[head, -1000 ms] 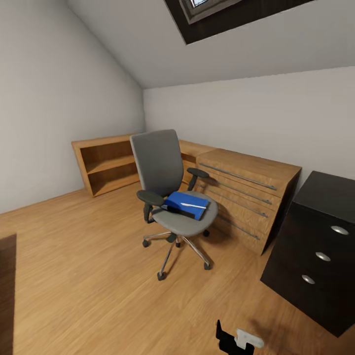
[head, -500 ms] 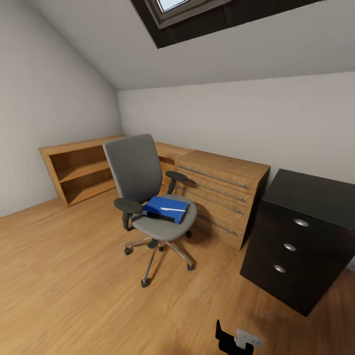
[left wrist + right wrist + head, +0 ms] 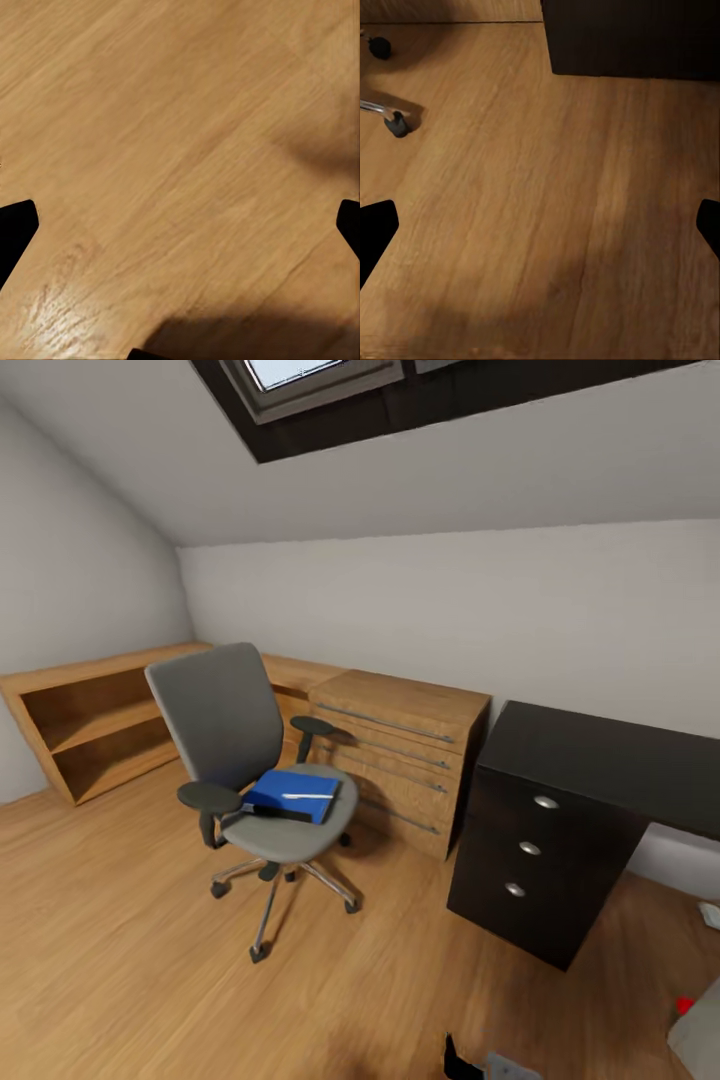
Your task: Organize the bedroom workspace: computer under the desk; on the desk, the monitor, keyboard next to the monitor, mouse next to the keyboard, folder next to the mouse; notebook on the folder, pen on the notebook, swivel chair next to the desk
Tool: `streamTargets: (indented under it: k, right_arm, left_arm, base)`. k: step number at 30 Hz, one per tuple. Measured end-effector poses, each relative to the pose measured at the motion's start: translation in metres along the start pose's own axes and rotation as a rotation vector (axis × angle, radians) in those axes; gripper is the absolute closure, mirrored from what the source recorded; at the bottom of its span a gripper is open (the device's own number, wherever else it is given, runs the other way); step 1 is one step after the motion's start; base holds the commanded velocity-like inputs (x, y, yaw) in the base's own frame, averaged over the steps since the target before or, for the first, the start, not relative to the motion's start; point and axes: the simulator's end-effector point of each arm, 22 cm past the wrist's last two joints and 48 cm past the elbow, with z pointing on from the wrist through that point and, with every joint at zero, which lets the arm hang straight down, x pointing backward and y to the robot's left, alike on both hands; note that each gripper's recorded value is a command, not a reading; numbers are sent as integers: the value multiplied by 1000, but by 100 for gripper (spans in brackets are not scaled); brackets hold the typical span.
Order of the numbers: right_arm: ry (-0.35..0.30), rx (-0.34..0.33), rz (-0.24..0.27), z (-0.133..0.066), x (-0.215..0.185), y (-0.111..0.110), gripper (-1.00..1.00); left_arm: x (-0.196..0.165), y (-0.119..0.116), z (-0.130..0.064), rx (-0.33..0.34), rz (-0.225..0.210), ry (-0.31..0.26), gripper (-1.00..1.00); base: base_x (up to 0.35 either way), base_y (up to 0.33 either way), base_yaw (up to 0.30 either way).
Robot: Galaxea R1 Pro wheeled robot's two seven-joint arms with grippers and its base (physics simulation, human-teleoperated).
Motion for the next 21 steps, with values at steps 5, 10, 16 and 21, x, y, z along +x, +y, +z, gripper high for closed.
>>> streamTargets:
  k: [5,10,16,21]
  right_arm:
    - [74,-29,-146,-44,45,-40,-100]
    - [-14,-142,-243,-73,40,-23,-100]
    - [-81,-187,-263,-99,30,-16,-100]
    - [-73,-187,-267,-110,27,-19,-100]
  left_arm:
    - [70,46,-22,-62,60,143,-100]
    - [70,33,-38,-47,45,101,-100]
    - [72,14,-54,-30,29,107,-100]
    - [65,15,-62,-32,28,107,-100]
  base:
    - [0,0,-286]
    - [0,0,-238]
    - [-66,1,-253]
    - [-179,47,-279]
